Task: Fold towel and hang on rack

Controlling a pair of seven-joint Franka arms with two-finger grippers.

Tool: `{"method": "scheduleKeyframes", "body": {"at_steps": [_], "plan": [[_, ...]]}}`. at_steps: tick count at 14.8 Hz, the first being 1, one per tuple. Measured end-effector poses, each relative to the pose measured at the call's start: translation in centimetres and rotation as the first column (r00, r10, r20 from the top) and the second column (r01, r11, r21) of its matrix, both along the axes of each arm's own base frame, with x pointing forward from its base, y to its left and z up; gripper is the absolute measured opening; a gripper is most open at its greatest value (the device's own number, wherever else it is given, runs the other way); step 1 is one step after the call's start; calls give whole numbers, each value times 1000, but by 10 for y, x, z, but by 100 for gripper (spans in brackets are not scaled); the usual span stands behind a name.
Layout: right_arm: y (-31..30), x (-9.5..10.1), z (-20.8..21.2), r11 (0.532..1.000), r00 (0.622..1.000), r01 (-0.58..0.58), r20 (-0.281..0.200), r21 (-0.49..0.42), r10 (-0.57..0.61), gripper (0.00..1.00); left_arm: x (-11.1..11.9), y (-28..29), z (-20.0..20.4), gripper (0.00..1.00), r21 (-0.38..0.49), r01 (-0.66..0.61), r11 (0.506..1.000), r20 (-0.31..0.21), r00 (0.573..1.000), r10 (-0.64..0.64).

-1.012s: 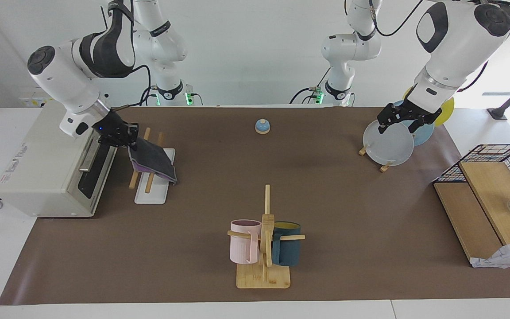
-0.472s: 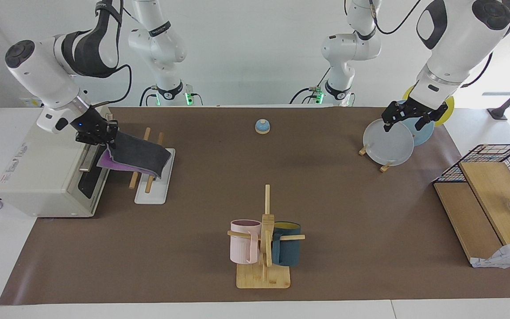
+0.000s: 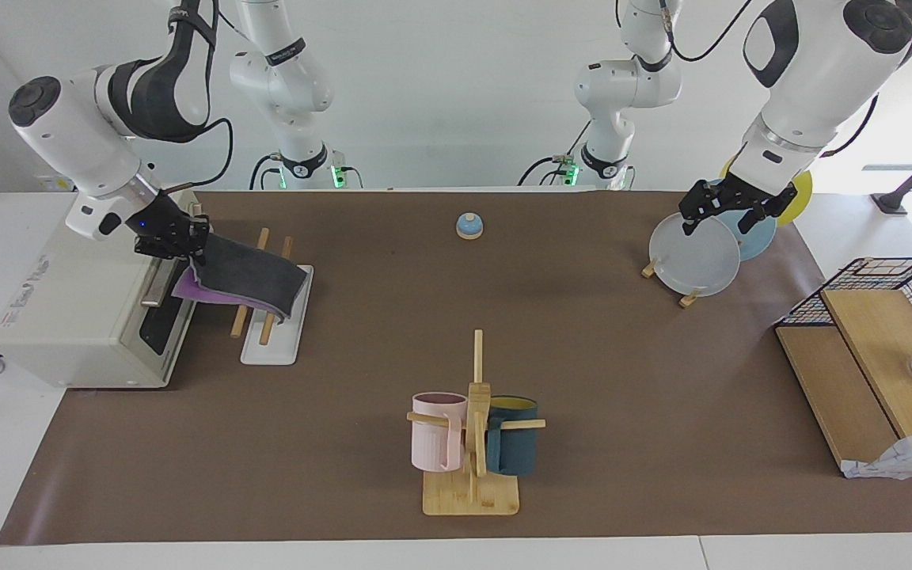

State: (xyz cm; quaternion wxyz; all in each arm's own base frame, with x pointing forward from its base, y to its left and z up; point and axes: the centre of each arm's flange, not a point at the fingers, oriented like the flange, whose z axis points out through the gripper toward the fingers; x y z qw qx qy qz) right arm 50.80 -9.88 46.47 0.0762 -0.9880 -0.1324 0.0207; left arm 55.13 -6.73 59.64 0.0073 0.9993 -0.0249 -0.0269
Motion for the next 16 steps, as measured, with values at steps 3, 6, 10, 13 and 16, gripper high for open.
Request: {"method": "scheduleKeyframes", "body": {"at_steps": [3, 6, 10, 13, 16], "plan": [[1, -2, 0, 1000, 1000, 0, -1, -1, 0, 3, 0, 0, 0, 100, -1, 0, 1000, 0, 1000, 0], [1, -2, 1, 1000, 1000, 0, 1, -2, 0, 24, 0, 1, 0, 100, 0, -2, 1000, 0, 1000, 2], [1, -2, 3, 1000, 1000, -1, 5, -3, 1, 69, 0, 4, 0, 100, 0, -7, 1000, -1, 1000, 7], [3, 3, 17, 999, 1000, -19, 21, -30, 20, 96, 0, 4, 0, 100, 0, -7, 1000, -1, 1000, 7], [10, 5, 39, 997, 999, -36, -10, -63, 36, 100, 0, 3, 0, 100, 0, -6, 1000, -1, 1000, 6]]}}
